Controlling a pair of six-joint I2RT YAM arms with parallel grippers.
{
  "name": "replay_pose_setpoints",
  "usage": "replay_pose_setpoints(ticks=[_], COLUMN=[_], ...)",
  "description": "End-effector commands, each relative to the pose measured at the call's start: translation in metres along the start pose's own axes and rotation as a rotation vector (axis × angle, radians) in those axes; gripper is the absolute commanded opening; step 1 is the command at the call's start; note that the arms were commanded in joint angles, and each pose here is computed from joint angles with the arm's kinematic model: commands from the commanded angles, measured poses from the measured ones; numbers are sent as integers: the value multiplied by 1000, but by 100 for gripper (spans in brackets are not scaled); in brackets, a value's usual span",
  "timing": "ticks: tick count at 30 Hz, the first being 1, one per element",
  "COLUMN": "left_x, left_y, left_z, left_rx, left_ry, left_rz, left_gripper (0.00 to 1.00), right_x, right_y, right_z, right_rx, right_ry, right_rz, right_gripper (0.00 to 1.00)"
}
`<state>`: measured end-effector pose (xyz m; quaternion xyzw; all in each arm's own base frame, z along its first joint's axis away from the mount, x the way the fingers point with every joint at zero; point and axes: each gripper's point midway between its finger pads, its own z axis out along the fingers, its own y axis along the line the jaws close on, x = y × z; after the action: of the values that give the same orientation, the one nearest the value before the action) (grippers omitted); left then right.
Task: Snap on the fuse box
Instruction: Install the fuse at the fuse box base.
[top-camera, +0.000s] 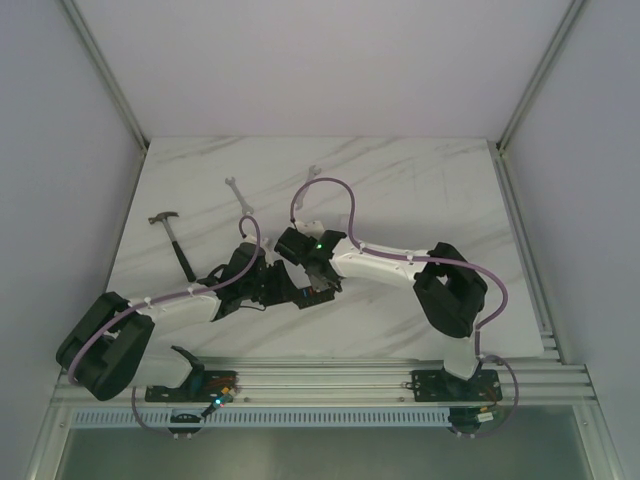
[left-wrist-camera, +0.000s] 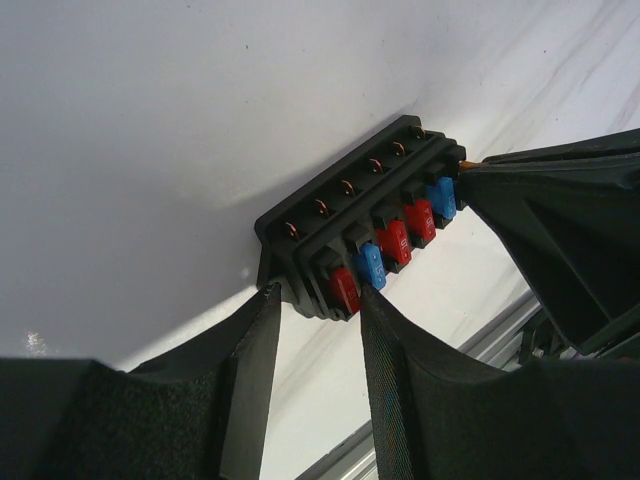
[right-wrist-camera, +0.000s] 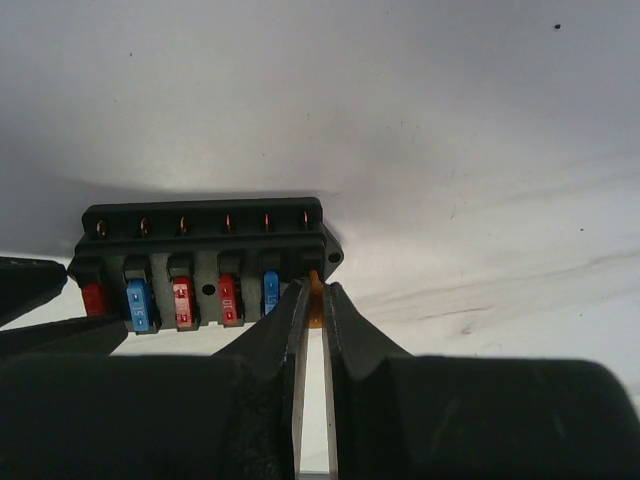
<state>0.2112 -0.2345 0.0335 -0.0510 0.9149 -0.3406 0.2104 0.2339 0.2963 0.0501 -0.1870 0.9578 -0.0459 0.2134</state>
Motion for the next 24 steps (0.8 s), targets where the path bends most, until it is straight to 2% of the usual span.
replay_pose_setpoints(ticks=[1, 18, 24], left_x=[-2, -2, 0], left_y=[-2, -1, 2], left_z=[0, 1, 0], left_rx=[-2, -8, -17], left_ry=[3, 5, 11], left_rz=[-6, -9, -5], left_gripper=[47, 46, 46], right_x=[15, 44, 36], right_y=[-1, 4, -4], right_z=[13, 28, 17], right_rx=[21, -10, -1], right_ry=[37, 146, 109], right_rz=[-23, -70, -36], right_gripper=[0, 0, 0])
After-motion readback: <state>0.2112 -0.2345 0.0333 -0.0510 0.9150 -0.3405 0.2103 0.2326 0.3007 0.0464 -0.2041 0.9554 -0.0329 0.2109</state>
